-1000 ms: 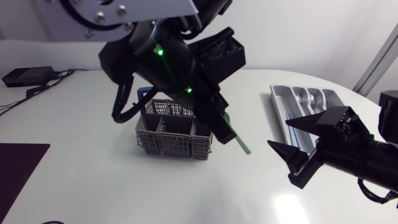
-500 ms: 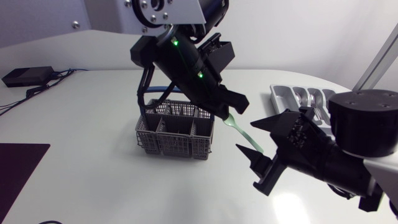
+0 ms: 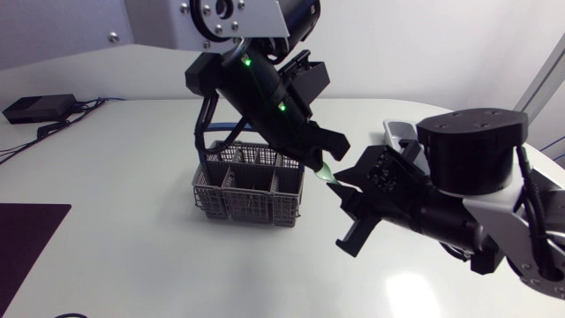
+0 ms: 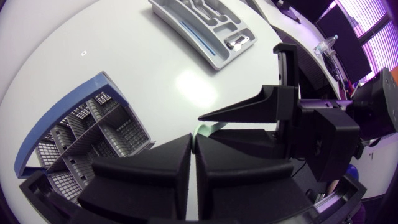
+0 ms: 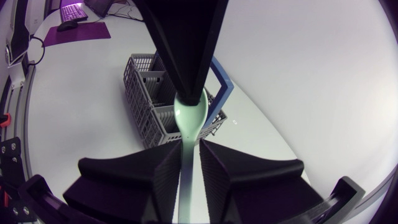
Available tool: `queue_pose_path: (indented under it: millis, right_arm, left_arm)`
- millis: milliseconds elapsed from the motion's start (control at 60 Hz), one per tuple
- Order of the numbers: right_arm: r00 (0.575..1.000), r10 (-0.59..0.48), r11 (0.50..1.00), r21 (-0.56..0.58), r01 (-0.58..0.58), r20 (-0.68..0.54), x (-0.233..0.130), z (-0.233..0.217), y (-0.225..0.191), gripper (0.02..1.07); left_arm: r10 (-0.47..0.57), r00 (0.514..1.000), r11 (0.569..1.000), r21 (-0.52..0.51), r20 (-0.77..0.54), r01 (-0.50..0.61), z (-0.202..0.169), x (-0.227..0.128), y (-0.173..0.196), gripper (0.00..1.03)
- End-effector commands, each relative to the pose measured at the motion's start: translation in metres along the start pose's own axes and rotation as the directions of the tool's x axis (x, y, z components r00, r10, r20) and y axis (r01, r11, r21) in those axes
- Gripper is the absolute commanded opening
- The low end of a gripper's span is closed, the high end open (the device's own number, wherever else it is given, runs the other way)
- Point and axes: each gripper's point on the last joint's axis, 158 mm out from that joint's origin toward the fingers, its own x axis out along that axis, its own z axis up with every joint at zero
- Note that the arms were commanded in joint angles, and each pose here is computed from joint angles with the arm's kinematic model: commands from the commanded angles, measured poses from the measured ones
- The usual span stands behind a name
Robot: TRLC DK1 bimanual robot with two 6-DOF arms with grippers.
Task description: Unload the cutlery basket into the drawer organizer.
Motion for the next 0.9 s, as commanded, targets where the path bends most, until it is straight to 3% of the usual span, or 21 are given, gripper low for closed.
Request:
queue_pose_path:
  millis: [0, 217, 283, 300, 400, 467, 567, 667, 883]
  right_arm:
    - [1.0, -0.014, 1.0, -0.016, 0.014, 0.014, 0.0, 0.009, -0.004, 0.12]
    - [1.0, 0.002, 1.0, -0.023, -0.002, -0.005, 0.0, 0.004, 0.0, 0.08]
    - [1.0, 0.006, 1.0, -0.023, -0.006, -0.006, 0.0, 0.003, 0.001, 0.08]
    - [1.0, 0.01, 1.0, -0.023, -0.011, -0.009, -0.001, 0.001, 0.002, 0.08]
    - [1.0, 0.021, 0.999, -0.024, -0.022, -0.014, -0.002, -0.002, 0.006, 0.08]
    - [0.999, 0.04, 0.999, -0.025, -0.04, -0.017, -0.004, -0.005, 0.01, 0.08]
    - [0.998, 0.063, 0.998, -0.017, -0.063, -0.019, -0.007, -0.01, 0.012, 0.08]
    - [0.996, 0.09, 0.996, 0.01, -0.09, -0.028, -0.011, -0.021, 0.004, 0.08]
    - [0.989, 0.141, 0.989, 0.047, -0.139, -0.047, -0.021, -0.053, -0.024, 0.08]
  left_arm:
    - [-0.006, 1.0, 0.999, -0.038, -0.009, 0.006, 0.002, 0.0, 0.002, 0.03]
    - [-0.021, 1.0, 0.999, -0.049, -0.005, 0.021, 0.003, -0.003, 0.0, 0.03]
    - [-0.031, 1.0, 0.998, -0.054, 0.003, 0.031, 0.005, -0.006, 0.0, 0.08]
    - [-0.039, 0.999, 0.998, -0.057, 0.011, 0.04, 0.008, -0.008, -0.001, 0.16]
    - [-0.053, 0.998, 0.996, -0.063, 0.042, 0.055, 0.016, -0.016, 0.002, 0.42]
    - [-0.053, 0.996, 0.996, -0.065, 0.075, 0.057, 0.024, -0.022, 0.005, 0.71]
    - [-0.043, 0.986, 0.997, -0.05, 0.161, 0.051, 0.04, -0.036, 0.01, 0.86]
    - [-0.009, 0.965, 0.998, -0.054, 0.262, 0.024, 0.053, -0.054, 0.028, 0.88]
    - [0.148, 0.94, 0.985, -0.126, 0.309, -0.114, 0.042, -0.071, 0.081, 0.92]
